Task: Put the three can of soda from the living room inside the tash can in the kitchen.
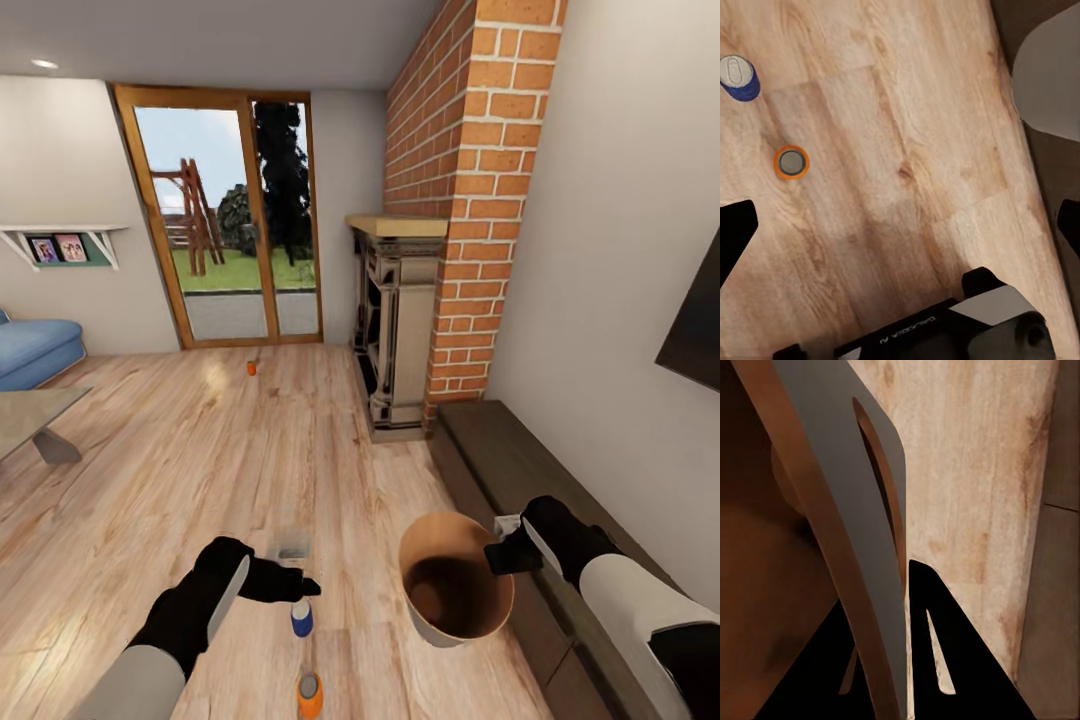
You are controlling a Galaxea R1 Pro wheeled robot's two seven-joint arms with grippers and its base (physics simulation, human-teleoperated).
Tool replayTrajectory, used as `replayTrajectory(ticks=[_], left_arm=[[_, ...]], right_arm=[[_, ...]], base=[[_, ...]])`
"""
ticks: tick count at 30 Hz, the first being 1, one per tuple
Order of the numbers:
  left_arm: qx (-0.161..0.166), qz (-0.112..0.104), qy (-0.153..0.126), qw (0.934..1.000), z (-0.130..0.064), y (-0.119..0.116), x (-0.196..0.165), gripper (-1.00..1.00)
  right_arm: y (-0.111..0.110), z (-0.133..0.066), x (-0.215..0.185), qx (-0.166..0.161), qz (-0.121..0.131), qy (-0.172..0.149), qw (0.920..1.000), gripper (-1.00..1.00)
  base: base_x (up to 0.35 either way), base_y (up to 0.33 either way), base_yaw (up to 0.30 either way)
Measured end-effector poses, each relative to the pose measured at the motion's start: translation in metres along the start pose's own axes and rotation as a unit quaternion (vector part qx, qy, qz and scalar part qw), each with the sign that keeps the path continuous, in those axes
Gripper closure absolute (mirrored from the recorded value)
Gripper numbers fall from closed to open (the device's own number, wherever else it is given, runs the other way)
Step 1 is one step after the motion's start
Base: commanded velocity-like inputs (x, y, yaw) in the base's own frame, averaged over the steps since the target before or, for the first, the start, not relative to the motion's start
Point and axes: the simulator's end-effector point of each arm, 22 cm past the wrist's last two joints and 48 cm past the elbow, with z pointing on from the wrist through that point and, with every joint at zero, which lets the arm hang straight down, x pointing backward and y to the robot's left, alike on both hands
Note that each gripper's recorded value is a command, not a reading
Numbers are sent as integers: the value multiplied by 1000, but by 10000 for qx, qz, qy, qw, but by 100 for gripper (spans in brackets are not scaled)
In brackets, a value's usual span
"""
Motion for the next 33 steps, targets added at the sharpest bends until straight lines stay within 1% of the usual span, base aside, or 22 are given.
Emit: replayTrajectory(ticks=[1, 3, 4, 6, 7, 8, 10, 13, 18, 27, 31, 32, 33], left_arm=[[-8, -11, 5, 10000, 11, 5, 9, -100], [-2, -13, -13, 10000, 18, 8, 14, -100], [-4, -7, -34, 10000, 23, 10, 16, -100], [-3, 1, -68, 10000, 29, 13, 18, -100], [-7, 30, -149, 9999, 32, 14, 17, -100], [-11, 75, -265, 9996, 35, 16, 14, -100], [-12, 102, -340, 9994, 42, 19, 16, -100], [-9, 71, -292, 9995, 53, 23, 27, -100], [-4, 26, -206, 9998, 67, 29, 40, -100], [-4, -14, -106, 9999, 87, 36, 54, -100], [-28, -63, 28, 10000, 97, 40, 66, -100], [-51, -69, 44, 10000, 99, 42, 67, -100], [-111, -67, 35, 9999, 99, 45, 59, -100]], right_arm=[[-1, -5, 4, -4, 147, 211, 9997, 100], [-5, -9, -1, 54, 183, 279, 9994, 100], [-6, -14, -6, 81, 216, 325, 9992, 100], [-6, -19, -17, 54, 269, 278, 9992, 100], [-5, -24, -23, 44, 306, 286, 9991, 100], [-6, -30, -33, 64, 310, 219, 9993, 100], [-6, -31, -40, 45, 315, 170, 9993, 100], [-8, -29, -45, 82, 289, 138, 9995, 100], [-10, -19, -45, 82, 292, 151, 9994, 100], [-11, 2, -39, 73, 293, 210, 9993, 100], [-14, 9, -41, 112, 273, 201, 9994, 100], [-15, 10, -42, 111, 274, 189, 9994, 100], [-15, 10, -45, 111, 275, 171, 9994, 100]], base=[[0, 0, 0], [0, 0, 0], [0, 0, 0], [0, 0, 0], [0, 0, 0], [0, 0, 0], [0, 0, 0], [0, 0, 0], [0, 0, 0], [0, 0, 0], [0, 0, 0], [0, 0, 0], [0, 0, 0]])
